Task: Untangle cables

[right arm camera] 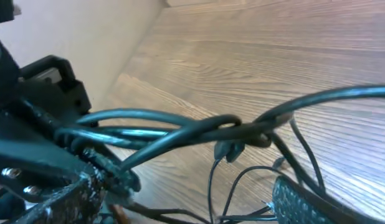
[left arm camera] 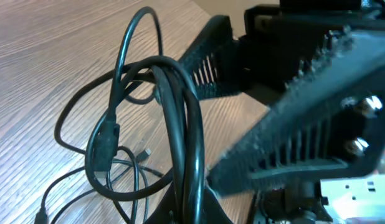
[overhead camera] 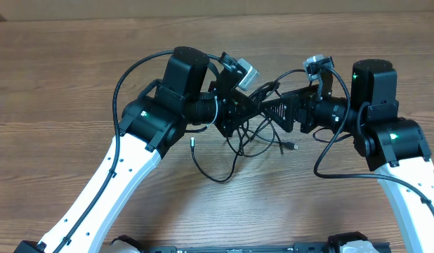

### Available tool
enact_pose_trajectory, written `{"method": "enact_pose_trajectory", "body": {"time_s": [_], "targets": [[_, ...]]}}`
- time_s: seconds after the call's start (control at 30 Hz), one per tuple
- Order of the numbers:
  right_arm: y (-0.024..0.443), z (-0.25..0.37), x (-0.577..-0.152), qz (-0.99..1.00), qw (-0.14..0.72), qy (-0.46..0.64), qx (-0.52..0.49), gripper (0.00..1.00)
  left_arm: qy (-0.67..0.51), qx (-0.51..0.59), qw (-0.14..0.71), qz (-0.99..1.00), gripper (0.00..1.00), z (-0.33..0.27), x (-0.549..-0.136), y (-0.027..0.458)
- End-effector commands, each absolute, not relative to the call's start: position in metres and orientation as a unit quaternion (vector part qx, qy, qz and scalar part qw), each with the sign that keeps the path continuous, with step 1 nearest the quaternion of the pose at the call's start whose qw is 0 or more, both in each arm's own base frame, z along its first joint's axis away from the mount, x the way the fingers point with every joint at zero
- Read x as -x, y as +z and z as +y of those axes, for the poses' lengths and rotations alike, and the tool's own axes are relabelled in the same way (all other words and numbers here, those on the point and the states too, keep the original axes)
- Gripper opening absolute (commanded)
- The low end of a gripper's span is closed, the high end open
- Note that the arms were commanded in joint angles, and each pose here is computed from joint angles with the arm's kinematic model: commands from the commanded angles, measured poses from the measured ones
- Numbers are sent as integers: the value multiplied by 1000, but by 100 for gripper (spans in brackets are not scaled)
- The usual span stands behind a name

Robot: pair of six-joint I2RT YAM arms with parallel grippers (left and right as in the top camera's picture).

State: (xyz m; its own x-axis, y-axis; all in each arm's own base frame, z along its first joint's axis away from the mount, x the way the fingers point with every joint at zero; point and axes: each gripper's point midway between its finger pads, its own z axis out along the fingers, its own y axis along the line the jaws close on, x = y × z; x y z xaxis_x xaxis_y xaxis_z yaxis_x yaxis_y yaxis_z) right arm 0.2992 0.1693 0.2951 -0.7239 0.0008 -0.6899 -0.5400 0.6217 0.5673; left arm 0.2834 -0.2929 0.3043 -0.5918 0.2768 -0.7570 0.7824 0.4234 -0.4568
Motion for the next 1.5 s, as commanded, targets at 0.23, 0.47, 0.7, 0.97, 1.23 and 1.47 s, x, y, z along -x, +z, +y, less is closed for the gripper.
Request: {"method": "enact_pose_trajectory", "body": {"time_s": [0.23,0.47,0.7,0.97,1.23,1.47], "targets": [[301,160,-314,844,364,372,132,84,-469,-394,278,740,4,-311,-246,320],[292,143,-328,865,374,327,79,74,-476,-398,271,736,4,-313,-242,321],[286,133,-332,874,378,298,63,53,-503,-408,255,718,4,-315,-230,327],[268,123,-338,893,362,264,40,4,-538,-422,234,691,4,-317,-216,336],[240,95,-341,922,335,192,-17,4,-553,-437,234,670,4,-315,-210,343],[231,69,-339,931,319,164,-63,4,-552,-445,267,653,4,-301,-207,362]]}}
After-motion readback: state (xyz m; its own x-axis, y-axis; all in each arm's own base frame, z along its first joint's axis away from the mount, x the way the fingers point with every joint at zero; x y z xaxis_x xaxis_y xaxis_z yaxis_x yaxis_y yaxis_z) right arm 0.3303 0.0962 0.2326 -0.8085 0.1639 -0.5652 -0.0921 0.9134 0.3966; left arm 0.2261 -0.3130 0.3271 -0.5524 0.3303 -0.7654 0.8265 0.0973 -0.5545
